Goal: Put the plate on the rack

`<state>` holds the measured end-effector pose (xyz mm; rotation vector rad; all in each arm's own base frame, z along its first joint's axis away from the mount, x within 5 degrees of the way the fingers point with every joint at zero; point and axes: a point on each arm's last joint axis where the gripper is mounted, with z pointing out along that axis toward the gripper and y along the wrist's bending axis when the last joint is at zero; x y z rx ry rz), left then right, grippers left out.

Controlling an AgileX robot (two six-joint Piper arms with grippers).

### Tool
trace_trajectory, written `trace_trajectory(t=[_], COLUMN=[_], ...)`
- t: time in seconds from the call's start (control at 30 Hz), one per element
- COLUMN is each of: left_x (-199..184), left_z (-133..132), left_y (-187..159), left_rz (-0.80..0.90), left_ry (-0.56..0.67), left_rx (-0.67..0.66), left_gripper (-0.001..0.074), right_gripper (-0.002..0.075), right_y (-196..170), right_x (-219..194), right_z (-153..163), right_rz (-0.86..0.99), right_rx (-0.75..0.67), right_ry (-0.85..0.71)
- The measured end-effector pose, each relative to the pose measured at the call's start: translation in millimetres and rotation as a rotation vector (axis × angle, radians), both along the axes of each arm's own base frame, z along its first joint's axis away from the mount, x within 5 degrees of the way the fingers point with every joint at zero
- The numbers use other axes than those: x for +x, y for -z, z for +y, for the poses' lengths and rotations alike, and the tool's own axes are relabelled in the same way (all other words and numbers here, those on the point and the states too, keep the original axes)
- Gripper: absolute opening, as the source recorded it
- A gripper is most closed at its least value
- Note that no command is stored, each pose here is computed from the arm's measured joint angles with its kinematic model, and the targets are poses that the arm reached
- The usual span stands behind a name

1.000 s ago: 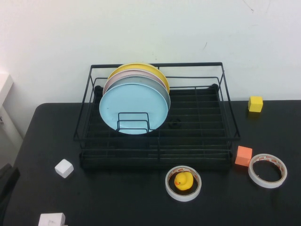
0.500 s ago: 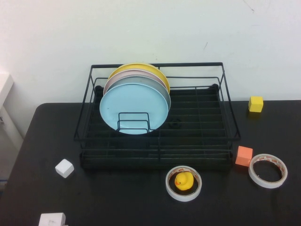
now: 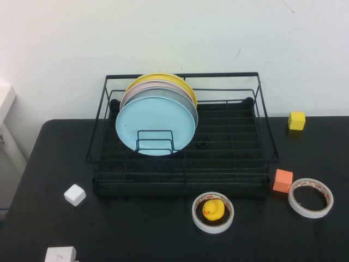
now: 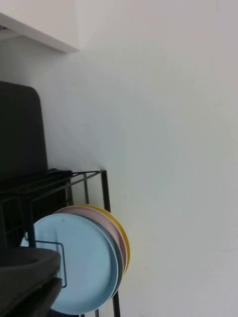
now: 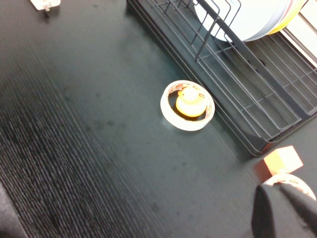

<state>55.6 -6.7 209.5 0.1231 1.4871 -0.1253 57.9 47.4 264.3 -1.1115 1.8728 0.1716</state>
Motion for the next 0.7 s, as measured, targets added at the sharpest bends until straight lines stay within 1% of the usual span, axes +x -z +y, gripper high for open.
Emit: trace_trajectory(t=[0.07,0.1,0.23,0.37,0.53,0.7], left_x=[0,0,-1,-1,0,-1], left_z=[0,0,-4,-6,-4,-3], left_y=[-2,-2,-4,6,11,22], left_rz=[-0.021,-0.026,-0.045,0.050,0.116,0.237], left_ry=[-0.006,-0.002,0.044,0.072,0.016,-0.007], left_rx=[0.023,-0.004,0.004,-0.034,-0.097,-0.143], left_gripper=[-0.0001,-0.0001,-0.0001,-0.0001,-0.0001,-0.0001], right_gripper=[0.0001,0.0001,0.0001,0.0001,0.0001,0.0001], right_y=[0,0,0,0,0,0], right_x=[0,0,0,0,0,0], right_z=[0,0,0,0,0,0], right_rz=[0.000,0.000,0.000,0.000,0.000,0.004], right_rx=[0.000,0.000,0.000,0.000,0.000,0.007], right_ry=[0.000,0.000,0.000,0.000,0.000,-0.001])
